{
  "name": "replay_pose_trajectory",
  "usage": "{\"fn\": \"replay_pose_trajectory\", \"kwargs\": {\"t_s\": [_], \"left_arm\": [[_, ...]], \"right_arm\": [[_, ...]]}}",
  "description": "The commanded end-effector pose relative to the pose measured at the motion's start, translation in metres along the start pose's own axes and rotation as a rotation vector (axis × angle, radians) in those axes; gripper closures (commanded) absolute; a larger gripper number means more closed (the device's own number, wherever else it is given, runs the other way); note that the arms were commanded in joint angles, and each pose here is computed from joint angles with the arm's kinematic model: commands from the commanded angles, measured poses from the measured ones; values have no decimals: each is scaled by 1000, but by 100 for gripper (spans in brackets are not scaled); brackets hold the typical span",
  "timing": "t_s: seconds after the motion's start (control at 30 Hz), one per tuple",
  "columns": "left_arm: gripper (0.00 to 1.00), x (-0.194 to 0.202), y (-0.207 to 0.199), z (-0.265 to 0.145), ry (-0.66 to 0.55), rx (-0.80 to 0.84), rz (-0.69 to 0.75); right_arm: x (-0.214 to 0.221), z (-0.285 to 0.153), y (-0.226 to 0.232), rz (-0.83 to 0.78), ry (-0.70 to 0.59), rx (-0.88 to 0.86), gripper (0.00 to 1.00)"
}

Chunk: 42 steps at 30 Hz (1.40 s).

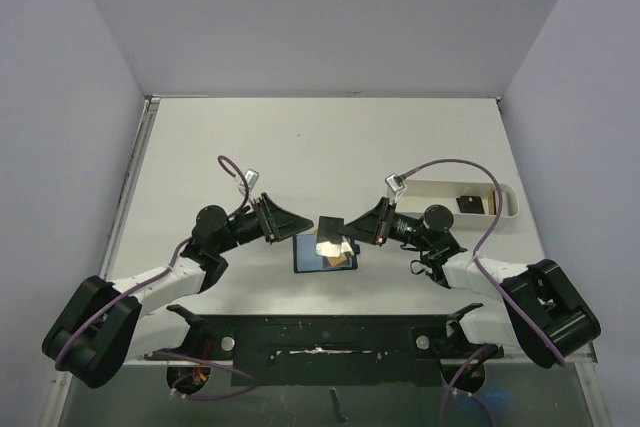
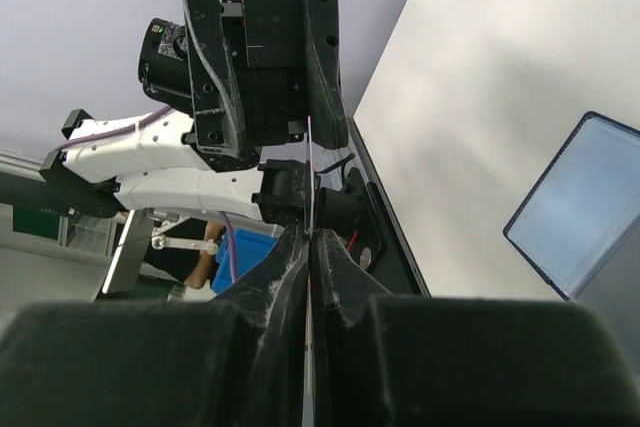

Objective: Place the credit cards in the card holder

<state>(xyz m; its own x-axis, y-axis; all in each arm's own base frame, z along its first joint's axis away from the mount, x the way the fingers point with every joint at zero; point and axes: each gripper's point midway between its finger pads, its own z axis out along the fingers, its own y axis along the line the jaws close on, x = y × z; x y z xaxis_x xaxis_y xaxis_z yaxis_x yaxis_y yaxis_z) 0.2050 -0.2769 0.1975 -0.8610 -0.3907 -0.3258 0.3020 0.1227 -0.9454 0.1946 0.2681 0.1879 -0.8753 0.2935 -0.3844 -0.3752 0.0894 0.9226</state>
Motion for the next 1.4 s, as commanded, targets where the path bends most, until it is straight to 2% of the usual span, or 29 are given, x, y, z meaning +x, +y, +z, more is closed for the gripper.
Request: {"fn": "replay_pose_trajectory", "kwargs": {"t_s": [0.0,0.33,0.73,1.07,1.23,1.27,1.33,1.37], "left_arm": [[53,-16,-15,2,-56,30,73],[55,-12,-10,13,14,36,72],[82,-6,0,17,50,31,43],[84,10,3,20,134,84,-37],[81,17,5,15,150,107,-69],[83,18,7,15,153,104,-73],[99,20,9,14,160,101,-78],[100,20,9,15,161,104,-80]], "right_arm": [[-8,2,17,-86,-5,-62,100],[-1,15,20,-68,35,-74,100],[6,21,13,-29,49,-68,100],[6,24,8,-10,58,-73,100],[6,23,3,9,49,-80,100],[6,23,2,16,49,-80,100],[6,23,1,21,47,-83,100],[7,23,1,25,49,-85,100]]}}
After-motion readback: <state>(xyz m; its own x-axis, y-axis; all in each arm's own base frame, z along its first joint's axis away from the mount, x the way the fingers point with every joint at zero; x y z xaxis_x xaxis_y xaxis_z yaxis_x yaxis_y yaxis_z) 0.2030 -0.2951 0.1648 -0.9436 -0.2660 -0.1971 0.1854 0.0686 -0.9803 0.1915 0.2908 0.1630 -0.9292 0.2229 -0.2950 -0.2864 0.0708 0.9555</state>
